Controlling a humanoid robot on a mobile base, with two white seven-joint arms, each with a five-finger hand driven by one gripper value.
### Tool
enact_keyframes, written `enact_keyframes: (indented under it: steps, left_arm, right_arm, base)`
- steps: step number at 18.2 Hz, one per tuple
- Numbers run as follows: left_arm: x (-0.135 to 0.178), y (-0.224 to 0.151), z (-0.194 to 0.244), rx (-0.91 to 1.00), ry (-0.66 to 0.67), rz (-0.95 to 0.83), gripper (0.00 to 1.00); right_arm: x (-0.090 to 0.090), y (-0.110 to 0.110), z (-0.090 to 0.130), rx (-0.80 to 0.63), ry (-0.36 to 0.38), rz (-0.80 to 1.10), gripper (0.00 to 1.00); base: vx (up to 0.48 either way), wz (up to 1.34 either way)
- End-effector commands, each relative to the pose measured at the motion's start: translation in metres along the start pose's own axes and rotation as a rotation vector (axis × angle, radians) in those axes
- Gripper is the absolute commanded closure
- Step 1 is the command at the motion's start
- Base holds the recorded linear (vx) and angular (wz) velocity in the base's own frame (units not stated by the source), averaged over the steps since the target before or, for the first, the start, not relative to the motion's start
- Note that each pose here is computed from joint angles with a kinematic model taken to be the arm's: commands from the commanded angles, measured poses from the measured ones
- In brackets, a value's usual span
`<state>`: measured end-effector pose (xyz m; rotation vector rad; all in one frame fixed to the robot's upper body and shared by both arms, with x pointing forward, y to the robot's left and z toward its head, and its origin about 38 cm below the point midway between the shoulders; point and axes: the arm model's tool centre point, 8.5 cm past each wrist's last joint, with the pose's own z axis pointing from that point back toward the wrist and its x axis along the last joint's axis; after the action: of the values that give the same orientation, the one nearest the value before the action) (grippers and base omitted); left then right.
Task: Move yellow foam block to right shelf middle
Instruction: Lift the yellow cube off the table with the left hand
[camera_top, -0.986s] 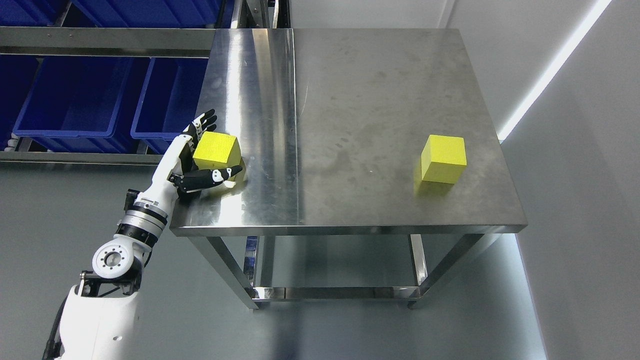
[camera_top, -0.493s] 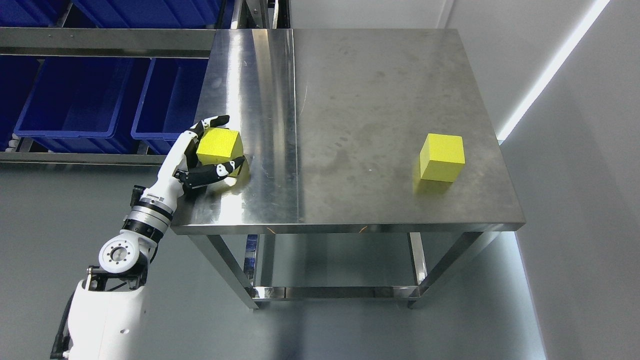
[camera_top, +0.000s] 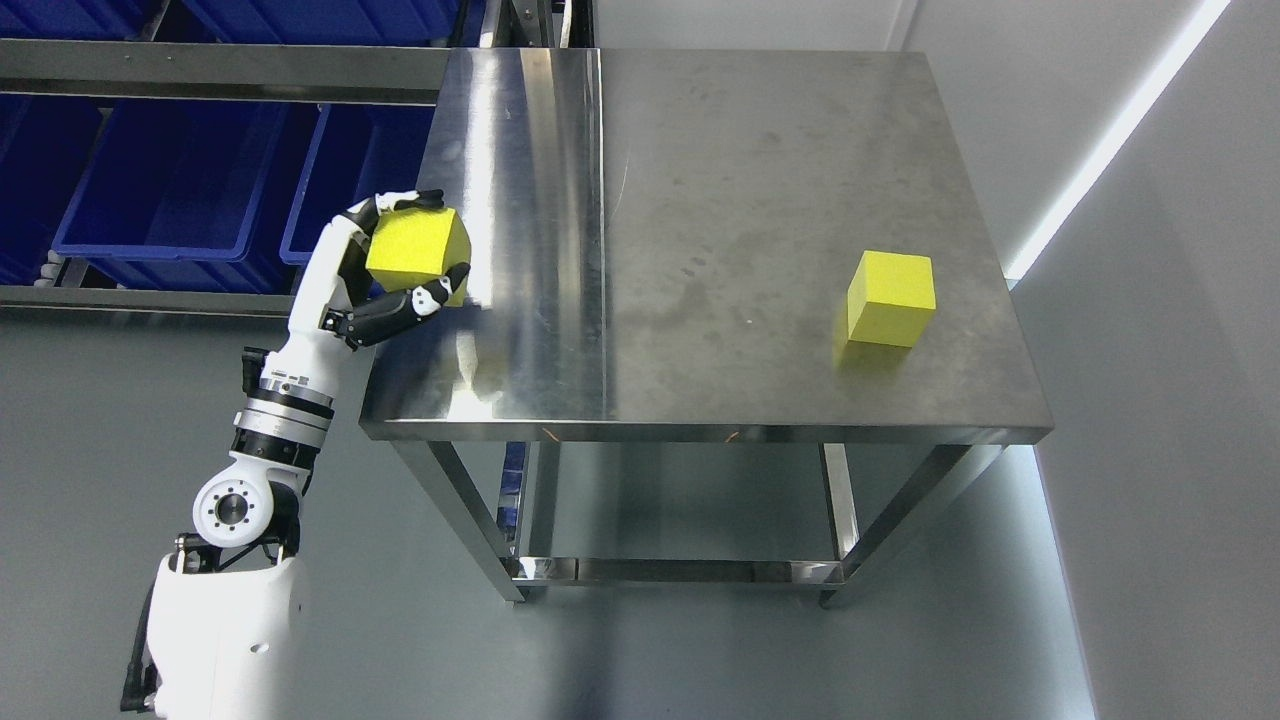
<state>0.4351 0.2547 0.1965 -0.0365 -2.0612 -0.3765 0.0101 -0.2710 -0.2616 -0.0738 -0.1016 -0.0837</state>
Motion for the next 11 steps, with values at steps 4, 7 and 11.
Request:
enact_keyframes:
  steps: [4,7,11]
  left_arm:
    - [0.0500,0.0290,-0.0111,0.108,-0.278,-0.061,0.74]
    - [0.0508,0.0293,-0.0103,0.109,-0.285,-0.065,0.74]
    - [0.0491,0.0276,-0.0073,0.105,-0.285,-0.068,0.74]
  right_arm:
    - [0.0090,-0.0110,-0.0006,-0.016,-0.022,0.002,0.00]
    - [0.0090,-0.0110,-0.0006,-0.016,-0.022,0.002,0.00]
    - [0.0090,-0.0110,-0.0006,-0.016,-0.022,0.002,0.00]
  base:
    - [-0.106,0.12]
    - [-0.089,0.40]
    - [-0.023,0.80]
